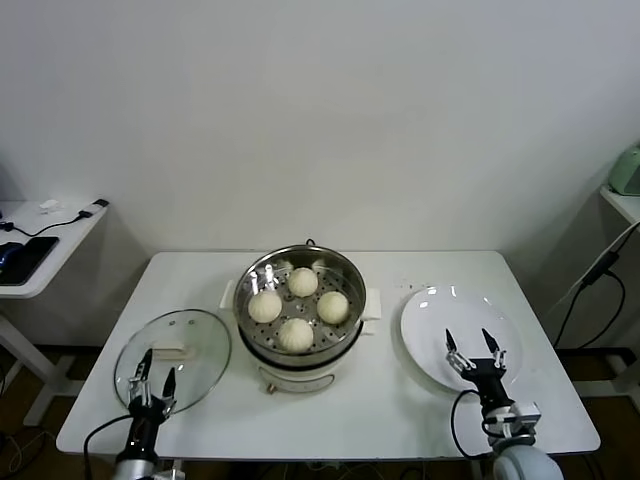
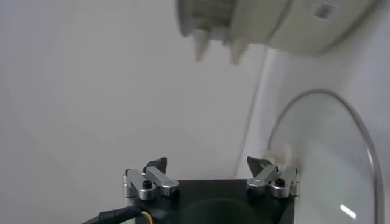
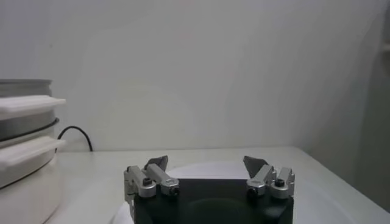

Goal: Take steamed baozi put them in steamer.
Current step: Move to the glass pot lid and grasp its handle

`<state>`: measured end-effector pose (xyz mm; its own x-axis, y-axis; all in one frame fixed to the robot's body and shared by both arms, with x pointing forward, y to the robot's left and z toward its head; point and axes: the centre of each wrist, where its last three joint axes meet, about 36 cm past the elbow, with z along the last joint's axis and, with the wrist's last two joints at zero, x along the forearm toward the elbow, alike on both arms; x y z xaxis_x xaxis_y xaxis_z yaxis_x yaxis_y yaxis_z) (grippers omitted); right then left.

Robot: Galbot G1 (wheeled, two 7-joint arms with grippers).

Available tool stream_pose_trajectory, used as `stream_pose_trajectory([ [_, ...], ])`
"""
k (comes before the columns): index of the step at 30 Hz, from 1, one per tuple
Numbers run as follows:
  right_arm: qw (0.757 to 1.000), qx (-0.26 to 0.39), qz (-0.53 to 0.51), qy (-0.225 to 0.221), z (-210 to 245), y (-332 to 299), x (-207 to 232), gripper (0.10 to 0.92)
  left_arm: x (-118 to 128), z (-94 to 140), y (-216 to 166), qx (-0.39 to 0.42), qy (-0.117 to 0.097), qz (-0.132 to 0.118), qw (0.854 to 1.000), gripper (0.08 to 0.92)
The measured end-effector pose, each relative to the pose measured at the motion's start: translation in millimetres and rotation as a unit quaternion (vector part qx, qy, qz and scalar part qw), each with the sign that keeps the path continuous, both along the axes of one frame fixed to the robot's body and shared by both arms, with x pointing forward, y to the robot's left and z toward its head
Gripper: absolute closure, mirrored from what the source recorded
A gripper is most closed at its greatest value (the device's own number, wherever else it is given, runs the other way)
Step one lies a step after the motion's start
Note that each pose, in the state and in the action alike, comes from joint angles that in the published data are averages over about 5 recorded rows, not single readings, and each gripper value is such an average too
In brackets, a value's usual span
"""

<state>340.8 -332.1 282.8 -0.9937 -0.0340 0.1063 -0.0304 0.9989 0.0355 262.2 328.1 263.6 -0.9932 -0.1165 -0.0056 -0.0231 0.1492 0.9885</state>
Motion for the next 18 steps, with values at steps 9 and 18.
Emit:
stream_pose_trajectory([
  [9, 1.000, -0.004, -0.007, 0.001, -2.5, -0.4, -7.1, 0.200, 26.4, -11.7, 15.4, 0.062, 0.025, 0.008, 0.998, 0.177],
  [18, 1.000, -0.006, -0.008, 0.004, -6.8, -0.9, -10.2, 0.200, 56.6, -18.2, 22.8, 0.092, 0.030, 0.011, 0.995, 0.177],
])
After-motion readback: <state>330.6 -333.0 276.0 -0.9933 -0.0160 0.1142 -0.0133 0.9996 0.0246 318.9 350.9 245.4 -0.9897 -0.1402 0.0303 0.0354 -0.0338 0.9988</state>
